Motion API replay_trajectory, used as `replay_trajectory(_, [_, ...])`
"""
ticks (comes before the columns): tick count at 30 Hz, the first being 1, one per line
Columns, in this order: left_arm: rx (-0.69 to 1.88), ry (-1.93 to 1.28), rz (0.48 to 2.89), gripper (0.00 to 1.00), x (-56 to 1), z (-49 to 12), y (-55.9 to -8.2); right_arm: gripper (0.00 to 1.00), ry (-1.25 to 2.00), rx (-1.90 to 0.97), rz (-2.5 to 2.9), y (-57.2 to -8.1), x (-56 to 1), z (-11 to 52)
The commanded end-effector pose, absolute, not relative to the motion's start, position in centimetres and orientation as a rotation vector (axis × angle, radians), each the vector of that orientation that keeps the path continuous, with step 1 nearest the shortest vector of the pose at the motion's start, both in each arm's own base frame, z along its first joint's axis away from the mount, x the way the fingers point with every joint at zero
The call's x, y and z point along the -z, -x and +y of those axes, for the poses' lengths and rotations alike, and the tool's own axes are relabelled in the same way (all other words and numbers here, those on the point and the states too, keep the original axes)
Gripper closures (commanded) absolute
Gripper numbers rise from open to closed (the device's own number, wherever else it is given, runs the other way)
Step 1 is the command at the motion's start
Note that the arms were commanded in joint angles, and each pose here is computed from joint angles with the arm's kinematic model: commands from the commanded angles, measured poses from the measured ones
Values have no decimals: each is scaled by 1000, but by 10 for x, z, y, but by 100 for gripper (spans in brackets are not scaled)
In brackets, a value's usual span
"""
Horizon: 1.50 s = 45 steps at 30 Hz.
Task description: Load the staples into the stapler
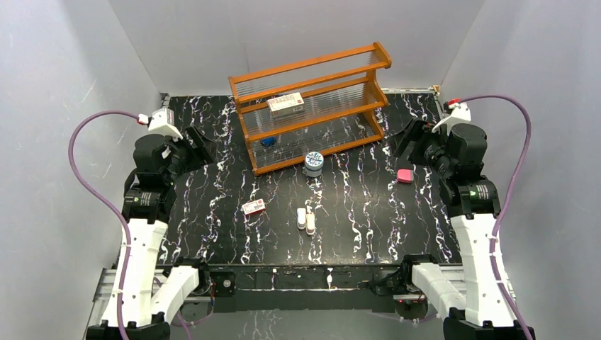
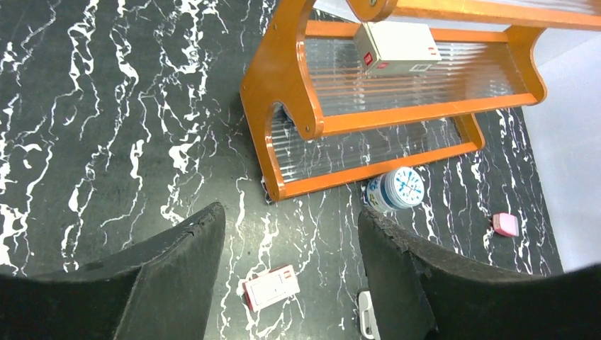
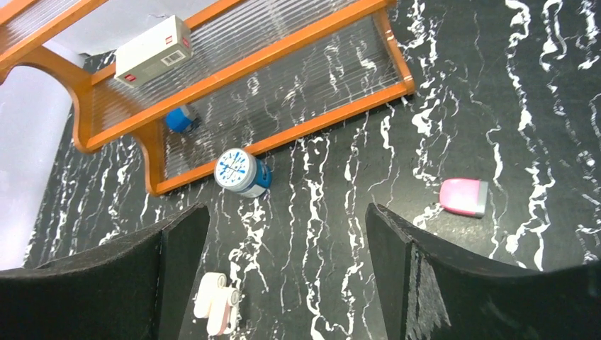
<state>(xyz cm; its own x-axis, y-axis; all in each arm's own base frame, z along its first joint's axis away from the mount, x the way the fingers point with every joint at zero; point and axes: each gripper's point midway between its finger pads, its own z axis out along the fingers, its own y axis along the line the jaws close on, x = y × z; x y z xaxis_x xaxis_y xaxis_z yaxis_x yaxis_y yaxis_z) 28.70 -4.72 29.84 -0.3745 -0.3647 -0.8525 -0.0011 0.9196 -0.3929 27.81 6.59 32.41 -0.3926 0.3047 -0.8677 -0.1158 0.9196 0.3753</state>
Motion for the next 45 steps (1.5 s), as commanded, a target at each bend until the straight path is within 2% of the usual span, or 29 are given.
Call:
replay_trajectory(1, [437, 252, 1909, 33, -297, -55, -278, 9, -139, -546, 1889, -267, -332, 77])
replay_trajectory(3, [466, 279, 1953, 33, -283, -59, -274, 8, -98, -604, 1898, -259, -337, 86])
replay_trajectory(9, [774, 331, 2114, 33, -216, -101, -244, 10, 66, -869, 1930, -233, -334, 126])
replay_trajectory(14, [921, 376, 2168, 33, -196, -117, -226, 11, 174, -1018, 1911, -235, -330, 146])
replay_trajectory(20, [801, 510, 2248, 33, -163, -102, -229, 12, 265, -1058, 1841, -262, -321, 176])
replay_trajectory(26, [629, 719, 2382, 35, -122, -82, -234, 12, 580, -883, 1858, -277, -282, 274])
replay_trajectory(29, [568, 803, 2458, 40, -106, -78, -235, 14, 770, -911, 1807, -274, -268, 323])
replay_trajectory(33, [545, 850, 2498, 34, -101, -76, -240, 13, 1015, -913, 1685, -258, -248, 378])
replay_trajectory(39, [562, 853, 2505, 34, -100, -79, -245, 11, 1353, -917, 1457, -231, -207, 440])
replay_trajectory(41, [571, 870, 2512, 38, -94, -80, -242, 11, 1469, -914, 1400, -224, -182, 455])
replay_trajectory(43, [534, 884, 2518, 49, -86, -76, -238, 11, 1555, -920, 1371, -222, -161, 467])
replay_trajectory(45, [450, 910, 2522, 53, -79, -66, -233, 11, 1613, -943, 1359, -223, -143, 477])
